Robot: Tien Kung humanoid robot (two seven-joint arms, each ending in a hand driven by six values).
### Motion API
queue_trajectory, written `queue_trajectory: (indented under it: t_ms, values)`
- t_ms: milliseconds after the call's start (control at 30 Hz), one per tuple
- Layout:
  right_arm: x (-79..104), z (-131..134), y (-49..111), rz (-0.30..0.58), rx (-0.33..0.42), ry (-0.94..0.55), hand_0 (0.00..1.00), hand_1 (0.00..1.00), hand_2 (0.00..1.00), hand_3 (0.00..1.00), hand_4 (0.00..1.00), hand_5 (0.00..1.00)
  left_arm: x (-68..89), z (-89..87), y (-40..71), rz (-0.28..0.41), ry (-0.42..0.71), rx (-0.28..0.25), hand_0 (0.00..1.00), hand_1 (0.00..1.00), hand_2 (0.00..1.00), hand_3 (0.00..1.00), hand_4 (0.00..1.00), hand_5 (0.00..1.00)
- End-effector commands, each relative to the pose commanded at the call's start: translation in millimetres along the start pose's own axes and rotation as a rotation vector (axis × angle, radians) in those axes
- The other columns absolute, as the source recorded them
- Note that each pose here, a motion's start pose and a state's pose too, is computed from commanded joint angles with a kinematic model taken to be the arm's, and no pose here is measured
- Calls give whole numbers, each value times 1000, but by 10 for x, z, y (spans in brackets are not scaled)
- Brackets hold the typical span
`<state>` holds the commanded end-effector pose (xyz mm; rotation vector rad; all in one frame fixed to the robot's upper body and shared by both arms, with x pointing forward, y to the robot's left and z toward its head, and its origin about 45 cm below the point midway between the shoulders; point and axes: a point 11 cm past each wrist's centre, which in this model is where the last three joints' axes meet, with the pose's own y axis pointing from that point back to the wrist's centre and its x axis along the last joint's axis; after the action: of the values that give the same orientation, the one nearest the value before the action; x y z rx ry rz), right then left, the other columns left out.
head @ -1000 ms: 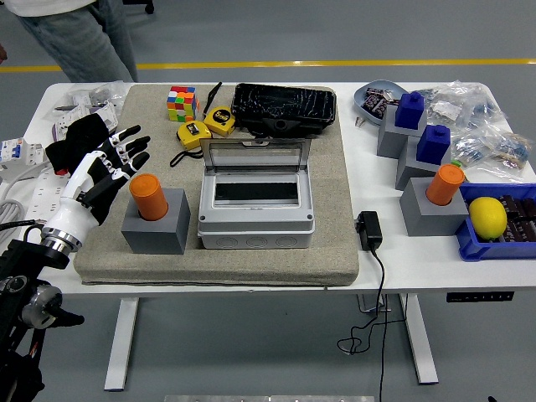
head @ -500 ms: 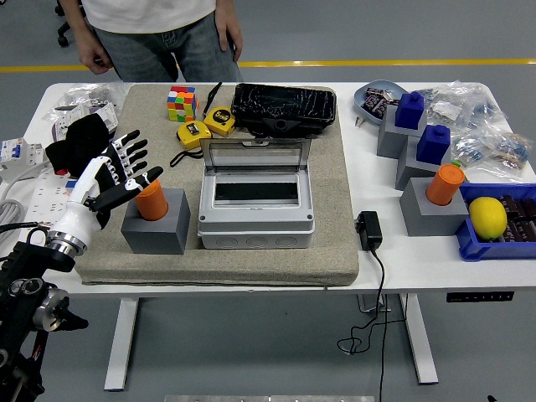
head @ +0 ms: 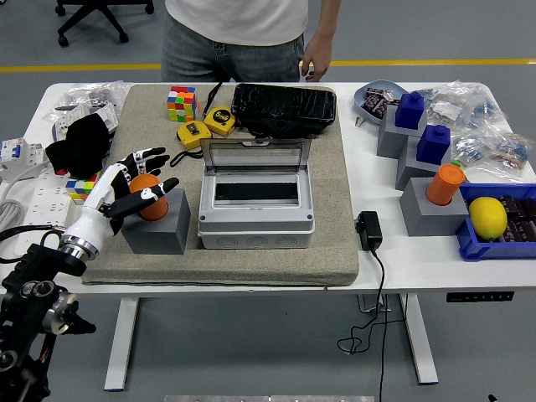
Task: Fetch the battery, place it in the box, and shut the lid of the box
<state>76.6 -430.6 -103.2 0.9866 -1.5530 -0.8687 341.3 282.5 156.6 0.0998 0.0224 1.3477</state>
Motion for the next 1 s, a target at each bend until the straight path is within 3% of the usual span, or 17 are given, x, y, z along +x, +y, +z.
queue_trajectory:
  t_ms: [67,100,267,300,667,700,1000]
  values:
    - [3,-5,0,1,1,0,856,809,768,777,998,998,-3,-13,0,2,0,3,802,783,673,651,998,221]
    - [4,-9,0,1,2,-1,855,808,767,774,998,998,-4,-16,-1,3,-1,4,763,760,637,614,998,70]
    - [5,-13,0,2,3,-2,855,808,767,774,998,998,-3,-29,-4,9,-17,11,763,760,637,614,998,70]
    - [6,-14,0,3,3,-2,851,809,767,776,998,998,0,-32,-5,13,-19,12,746,746,621,587,998,2]
    - [13,-14,-1,4,3,-2,852,809,767,773,998,998,-14,-66,-16,45,24,3,718,727,565,556,998,2]
    - [12,-15,-1,4,4,-2,852,808,766,773,998,998,-14,-68,-18,48,32,0,689,700,517,491,998,2]
    - [13,-16,-1,4,3,-6,852,808,768,772,998,998,-14,-80,-25,63,43,-3,665,666,490,455,998,2]
